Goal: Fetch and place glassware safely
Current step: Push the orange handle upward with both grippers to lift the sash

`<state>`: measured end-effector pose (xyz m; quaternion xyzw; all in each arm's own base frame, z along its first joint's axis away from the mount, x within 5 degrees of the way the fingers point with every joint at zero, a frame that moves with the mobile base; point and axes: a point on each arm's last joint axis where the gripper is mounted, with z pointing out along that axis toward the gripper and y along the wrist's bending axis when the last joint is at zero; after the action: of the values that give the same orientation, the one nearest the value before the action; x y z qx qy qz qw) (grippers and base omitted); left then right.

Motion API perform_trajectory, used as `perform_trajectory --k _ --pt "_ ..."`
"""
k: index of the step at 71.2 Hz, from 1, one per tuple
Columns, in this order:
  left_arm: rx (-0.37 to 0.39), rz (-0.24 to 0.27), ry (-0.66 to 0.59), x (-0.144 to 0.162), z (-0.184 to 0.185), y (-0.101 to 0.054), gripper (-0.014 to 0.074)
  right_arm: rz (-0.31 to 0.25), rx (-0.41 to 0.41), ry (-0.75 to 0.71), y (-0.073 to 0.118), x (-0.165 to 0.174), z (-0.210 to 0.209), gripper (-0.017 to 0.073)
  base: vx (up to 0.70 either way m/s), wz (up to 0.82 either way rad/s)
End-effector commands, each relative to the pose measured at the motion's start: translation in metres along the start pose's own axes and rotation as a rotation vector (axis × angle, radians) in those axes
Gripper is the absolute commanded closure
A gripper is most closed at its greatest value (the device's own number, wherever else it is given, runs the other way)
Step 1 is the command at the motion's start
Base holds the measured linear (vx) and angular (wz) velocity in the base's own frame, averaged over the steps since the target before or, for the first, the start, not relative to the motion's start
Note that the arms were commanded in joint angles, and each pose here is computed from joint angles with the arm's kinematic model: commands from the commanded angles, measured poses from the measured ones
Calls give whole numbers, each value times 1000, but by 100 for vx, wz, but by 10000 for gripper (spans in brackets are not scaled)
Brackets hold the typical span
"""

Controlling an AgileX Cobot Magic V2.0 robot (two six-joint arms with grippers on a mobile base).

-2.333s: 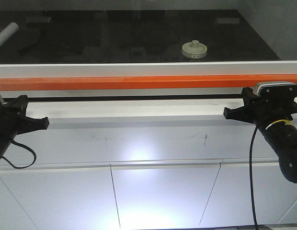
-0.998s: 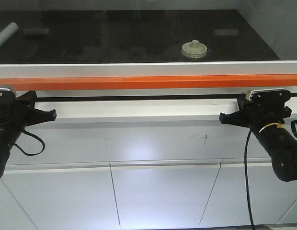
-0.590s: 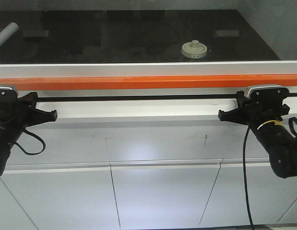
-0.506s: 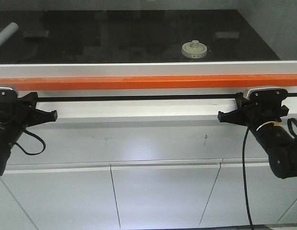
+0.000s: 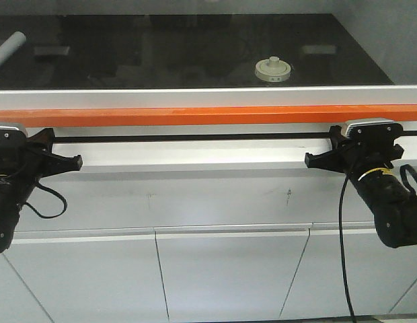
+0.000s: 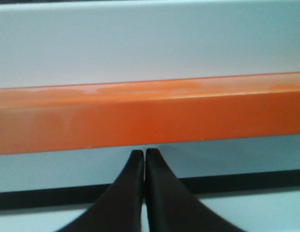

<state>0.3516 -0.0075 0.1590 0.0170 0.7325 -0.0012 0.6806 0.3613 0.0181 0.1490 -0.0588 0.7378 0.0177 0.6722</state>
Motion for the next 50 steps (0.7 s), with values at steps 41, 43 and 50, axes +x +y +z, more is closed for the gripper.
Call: perform_trajectory --k 41,43,50 --pt "-3 -4 -188 -41 11 -1 601 -25 -3 -169 -4 -42 14 560 0 0" --pt "-3 -4 -188 -41 11 -1 601 -25 -3 -169 -4 -42 14 560 0 0" --pt "-3 2 -188 -41 11 -1 601 -25 -3 -169 -4 -42 14 560 0 0"
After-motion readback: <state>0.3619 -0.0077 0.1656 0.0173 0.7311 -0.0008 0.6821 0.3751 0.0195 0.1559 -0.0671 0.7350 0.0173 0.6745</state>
